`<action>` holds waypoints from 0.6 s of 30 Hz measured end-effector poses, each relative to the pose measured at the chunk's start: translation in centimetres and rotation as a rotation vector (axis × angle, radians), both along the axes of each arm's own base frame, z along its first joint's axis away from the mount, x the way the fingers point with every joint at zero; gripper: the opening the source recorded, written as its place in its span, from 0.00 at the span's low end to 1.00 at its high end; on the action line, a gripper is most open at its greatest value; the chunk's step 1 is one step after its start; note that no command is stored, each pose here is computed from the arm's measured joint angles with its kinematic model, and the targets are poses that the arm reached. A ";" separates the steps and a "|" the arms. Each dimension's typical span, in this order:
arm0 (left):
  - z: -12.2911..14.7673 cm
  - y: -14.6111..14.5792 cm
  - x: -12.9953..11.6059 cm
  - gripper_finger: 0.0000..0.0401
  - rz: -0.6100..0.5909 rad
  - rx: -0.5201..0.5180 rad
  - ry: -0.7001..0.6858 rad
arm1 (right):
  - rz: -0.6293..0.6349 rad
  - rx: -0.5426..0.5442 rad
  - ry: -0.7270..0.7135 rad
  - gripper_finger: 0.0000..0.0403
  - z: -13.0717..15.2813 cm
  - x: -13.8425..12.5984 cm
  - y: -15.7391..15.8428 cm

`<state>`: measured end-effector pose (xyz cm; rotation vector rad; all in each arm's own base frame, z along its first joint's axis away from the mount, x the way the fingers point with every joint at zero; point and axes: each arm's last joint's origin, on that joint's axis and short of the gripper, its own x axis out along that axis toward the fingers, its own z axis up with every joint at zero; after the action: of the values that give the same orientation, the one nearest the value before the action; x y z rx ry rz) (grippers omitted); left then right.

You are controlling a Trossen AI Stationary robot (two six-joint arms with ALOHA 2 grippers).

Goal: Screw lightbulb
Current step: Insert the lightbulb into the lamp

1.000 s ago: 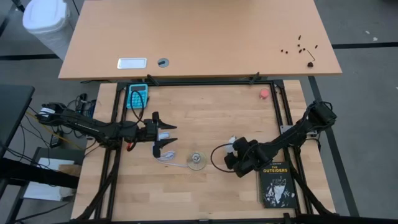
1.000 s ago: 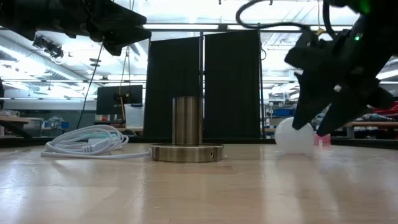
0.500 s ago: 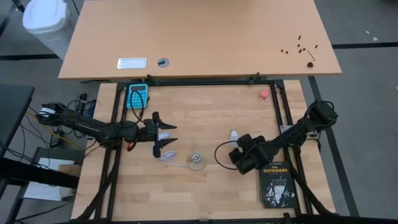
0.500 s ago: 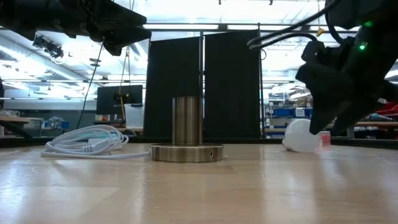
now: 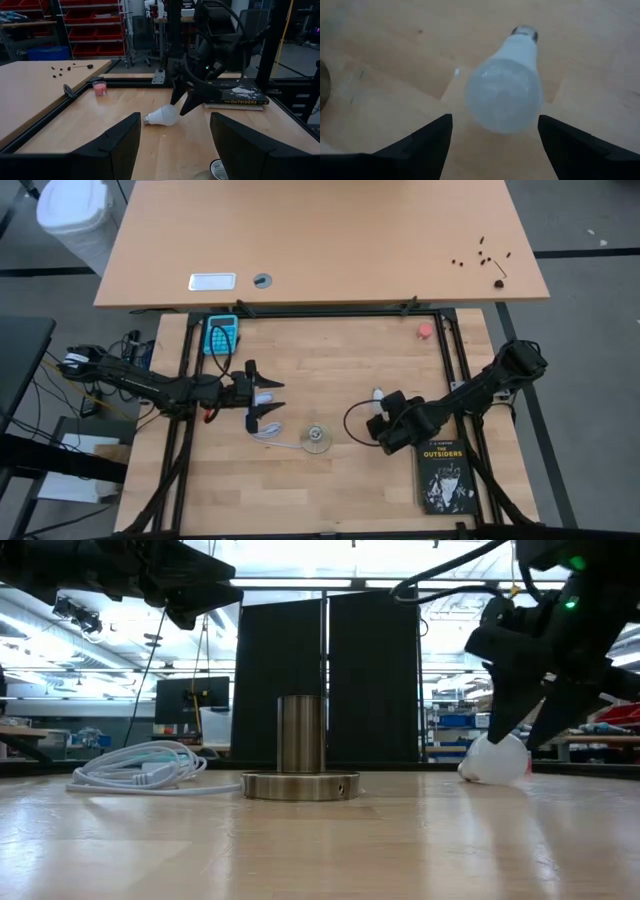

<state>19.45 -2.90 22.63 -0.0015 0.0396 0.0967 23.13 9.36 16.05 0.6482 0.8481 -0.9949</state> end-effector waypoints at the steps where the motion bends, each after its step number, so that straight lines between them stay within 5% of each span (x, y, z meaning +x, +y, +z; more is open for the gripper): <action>1: 0.0 0.0 0.0 0.61 0.000 0.000 0.000 | -0.005 0.000 0.000 0.76 0.0 0.1 -0.2; 18: 0.0 0.0 0.0 0.61 0.001 -0.022 -0.001 | -0.004 -0.109 0.056 0.76 -0.5 0.4 -1.6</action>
<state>19.45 -2.90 22.62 -0.0237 0.0399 0.0973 23.53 7.78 15.59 0.5312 0.8365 -1.0591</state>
